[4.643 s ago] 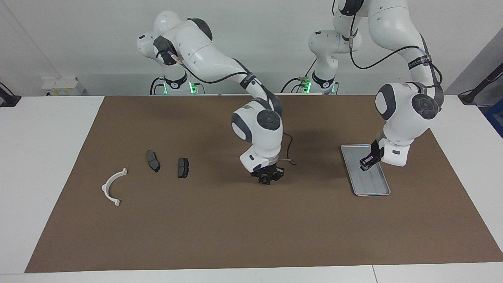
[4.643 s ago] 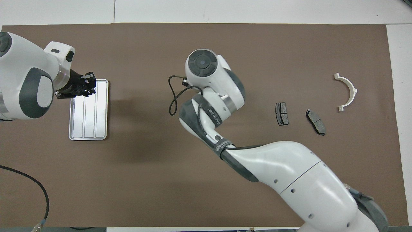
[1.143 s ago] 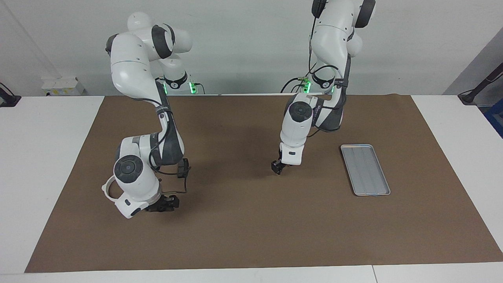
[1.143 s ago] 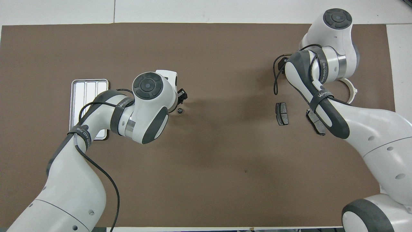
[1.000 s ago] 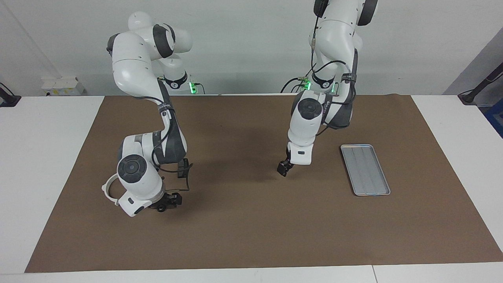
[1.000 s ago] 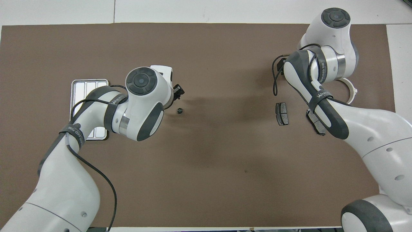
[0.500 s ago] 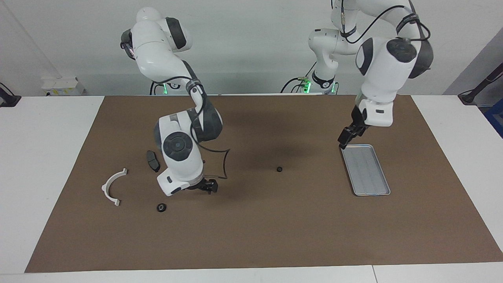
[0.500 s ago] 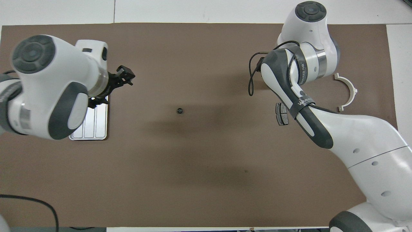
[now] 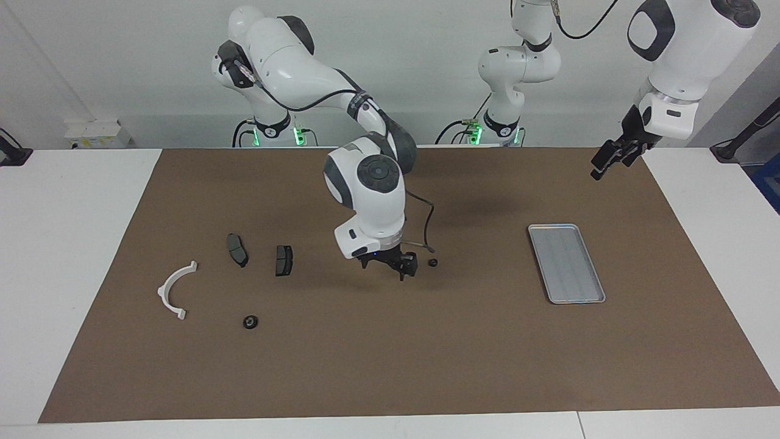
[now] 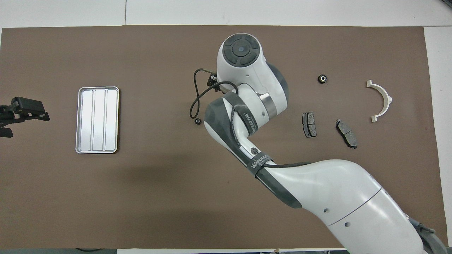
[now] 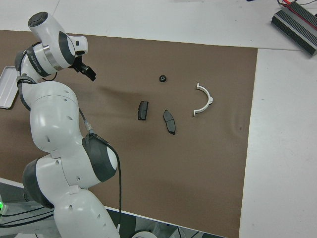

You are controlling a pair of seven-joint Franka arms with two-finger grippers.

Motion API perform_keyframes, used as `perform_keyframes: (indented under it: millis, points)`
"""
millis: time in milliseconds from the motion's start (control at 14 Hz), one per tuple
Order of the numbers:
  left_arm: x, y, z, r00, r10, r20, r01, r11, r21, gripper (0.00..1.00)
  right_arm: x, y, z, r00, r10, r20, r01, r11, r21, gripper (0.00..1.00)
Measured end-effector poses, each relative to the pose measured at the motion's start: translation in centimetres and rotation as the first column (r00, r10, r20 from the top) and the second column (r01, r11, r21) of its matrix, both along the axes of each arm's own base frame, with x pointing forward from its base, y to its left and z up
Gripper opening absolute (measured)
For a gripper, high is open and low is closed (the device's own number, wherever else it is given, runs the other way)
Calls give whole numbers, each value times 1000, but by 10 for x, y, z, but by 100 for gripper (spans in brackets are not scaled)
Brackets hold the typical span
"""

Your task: Place bearing gear from tray to pile

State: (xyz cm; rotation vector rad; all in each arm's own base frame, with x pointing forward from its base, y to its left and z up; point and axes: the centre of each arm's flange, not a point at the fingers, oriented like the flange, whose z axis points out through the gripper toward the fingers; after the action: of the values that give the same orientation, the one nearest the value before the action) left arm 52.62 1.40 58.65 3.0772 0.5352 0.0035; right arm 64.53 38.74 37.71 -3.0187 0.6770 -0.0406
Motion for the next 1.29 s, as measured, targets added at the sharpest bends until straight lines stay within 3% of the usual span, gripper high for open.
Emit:
perform_keyframes:
  millis: [429, 929, 1214, 1286]
  points:
    - [24, 8, -21, 1000, -4, 10, 5, 1000, -15, 100, -37, 75, -41, 996, -81, 29, 80, 996, 26, 100]
    - [27, -8, -28, 999, -33, -2, 33, 999, -16, 100, -57, 106, -86, 996, -67, 53, 68, 998, -13, 100]
    - [27, -7, -28, 1000, -31, -2, 31, 999, -16, 100, -58, 105, -94, 997, -66, 50, 67, 997, -23, 100]
    - [27, -7, -27, 1000, -31, -2, 31, 999, -16, 100, -58, 105, -95, 997, -66, 50, 68, 997, -26, 93]
